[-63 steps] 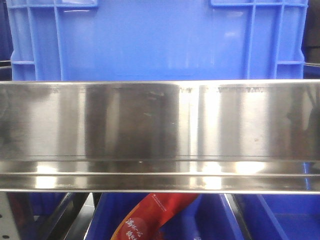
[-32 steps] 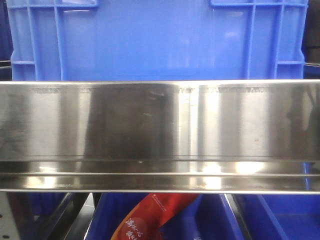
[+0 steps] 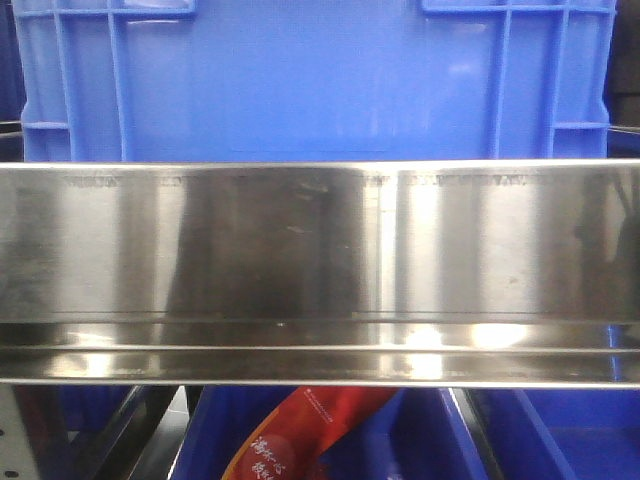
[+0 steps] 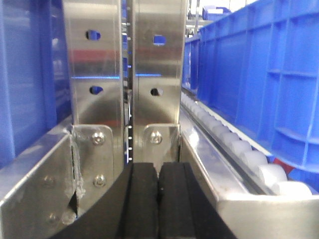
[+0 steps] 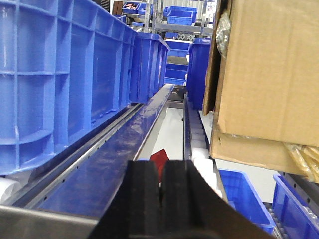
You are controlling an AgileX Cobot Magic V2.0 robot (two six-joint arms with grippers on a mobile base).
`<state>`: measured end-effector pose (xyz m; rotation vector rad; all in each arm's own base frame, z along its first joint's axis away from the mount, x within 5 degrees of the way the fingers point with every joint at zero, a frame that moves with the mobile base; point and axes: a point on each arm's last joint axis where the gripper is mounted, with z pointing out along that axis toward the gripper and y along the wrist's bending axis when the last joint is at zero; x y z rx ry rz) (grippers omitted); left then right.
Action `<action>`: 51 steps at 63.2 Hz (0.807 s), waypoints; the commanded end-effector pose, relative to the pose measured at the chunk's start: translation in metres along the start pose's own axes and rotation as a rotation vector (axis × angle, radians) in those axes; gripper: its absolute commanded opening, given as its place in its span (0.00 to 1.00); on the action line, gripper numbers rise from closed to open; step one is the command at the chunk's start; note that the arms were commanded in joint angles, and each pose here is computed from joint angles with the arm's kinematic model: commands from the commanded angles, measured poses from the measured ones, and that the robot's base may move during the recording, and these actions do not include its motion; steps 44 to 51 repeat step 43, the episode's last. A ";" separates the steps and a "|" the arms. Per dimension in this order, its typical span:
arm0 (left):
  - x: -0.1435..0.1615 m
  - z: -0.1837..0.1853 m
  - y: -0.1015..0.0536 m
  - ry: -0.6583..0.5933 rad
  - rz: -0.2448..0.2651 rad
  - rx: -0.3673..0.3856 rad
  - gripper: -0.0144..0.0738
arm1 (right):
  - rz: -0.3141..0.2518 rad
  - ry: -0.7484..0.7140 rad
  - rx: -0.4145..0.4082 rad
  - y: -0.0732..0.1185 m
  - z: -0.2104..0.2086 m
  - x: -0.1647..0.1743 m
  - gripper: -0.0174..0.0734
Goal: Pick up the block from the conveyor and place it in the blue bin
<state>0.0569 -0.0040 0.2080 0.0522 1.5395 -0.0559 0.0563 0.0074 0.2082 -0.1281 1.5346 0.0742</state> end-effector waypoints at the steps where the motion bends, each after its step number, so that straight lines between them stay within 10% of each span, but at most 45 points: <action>1: -0.003 -0.001 0.000 -0.037 -0.015 -0.005 0.04 | 0.001 -0.021 0.008 0.000 0.000 -0.002 0.01; 51: -0.003 -0.001 0.000 -0.037 -0.015 -0.005 0.04 | 0.001 -0.021 0.008 0.000 0.000 -0.002 0.01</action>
